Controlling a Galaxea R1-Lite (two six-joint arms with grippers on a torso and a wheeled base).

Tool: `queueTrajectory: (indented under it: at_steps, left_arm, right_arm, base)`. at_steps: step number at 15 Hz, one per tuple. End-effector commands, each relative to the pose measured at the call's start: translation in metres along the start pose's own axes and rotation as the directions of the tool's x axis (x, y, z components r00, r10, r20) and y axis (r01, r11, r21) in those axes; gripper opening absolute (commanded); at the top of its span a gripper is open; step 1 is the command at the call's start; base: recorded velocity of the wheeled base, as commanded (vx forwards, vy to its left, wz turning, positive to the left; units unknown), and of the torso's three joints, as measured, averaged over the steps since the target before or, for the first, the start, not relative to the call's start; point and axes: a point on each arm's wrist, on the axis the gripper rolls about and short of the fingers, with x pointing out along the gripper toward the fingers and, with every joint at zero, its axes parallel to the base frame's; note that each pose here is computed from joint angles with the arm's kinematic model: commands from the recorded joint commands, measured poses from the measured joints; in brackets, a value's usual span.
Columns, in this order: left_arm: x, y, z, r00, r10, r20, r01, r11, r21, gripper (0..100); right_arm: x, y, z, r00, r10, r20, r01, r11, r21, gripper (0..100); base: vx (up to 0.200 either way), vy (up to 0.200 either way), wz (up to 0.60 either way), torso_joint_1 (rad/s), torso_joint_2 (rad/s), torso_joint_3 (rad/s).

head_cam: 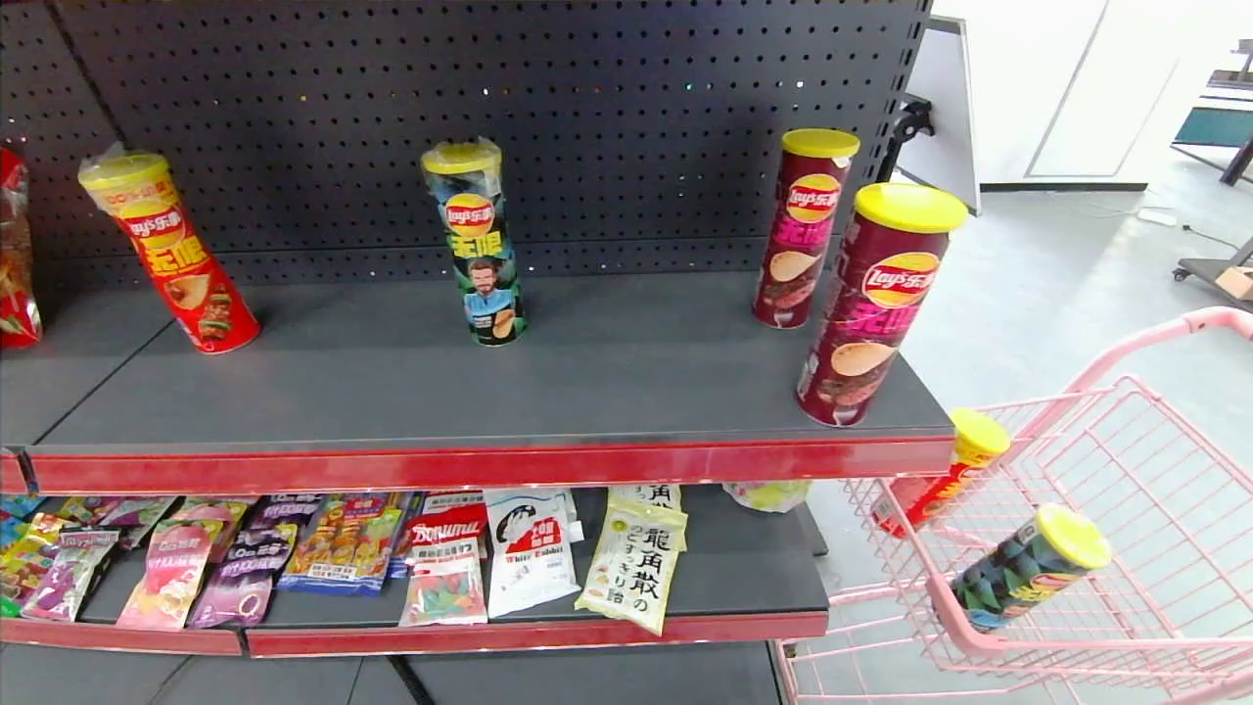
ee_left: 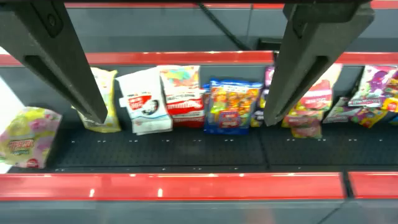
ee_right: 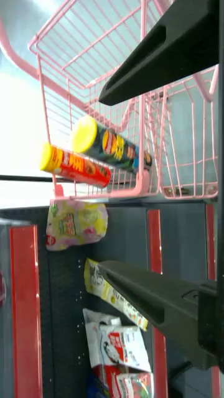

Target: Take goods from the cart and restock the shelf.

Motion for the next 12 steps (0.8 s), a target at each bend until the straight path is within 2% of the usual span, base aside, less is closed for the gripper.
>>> queueTrajectory:
  at_steps: [1,2,3,12]
  left_arm:
    - [0.0001,0.0000,0.0000,1.000,0.000,-0.001,0.000,1.000,0.000,100]
    - [0.0001,0.0000,0.0000,1.000,0.000,-0.001,0.000,1.000,0.000,100]
    - [0.0001,0.0000,0.0000,1.000,0.000,-0.001,0.000,1.000,0.000,100]
    - [0.0001,0.0000,0.0000,1.000,0.000,-0.001,0.000,1.000,0.000,100]
  right_arm:
    - [0.0001,0.0000,0.0000,1.000,0.000,-0.001,0.000,1.000,0.000,100]
    - [0.0001,0.0000,0.0000,1.000,0.000,-0.001,0.000,1.000,0.000,100]
    - [0.0001,0.0000,0.0000,1.000,0.000,-0.001,0.000,1.000,0.000,100]
    - [0.0001,0.0000,0.0000,1.000,0.000,-0.001,0.000,1.000,0.001,100]
  base:
    - [0.000,-0.200,0.00,0.002,0.01,0.002]
    - [0.000,-0.200,0.00,0.007,0.00,0.007]
    - [0.000,0.000,0.00,0.000,0.00,0.000]
    - [0.000,0.000,-0.60,0.004,0.00,0.001]
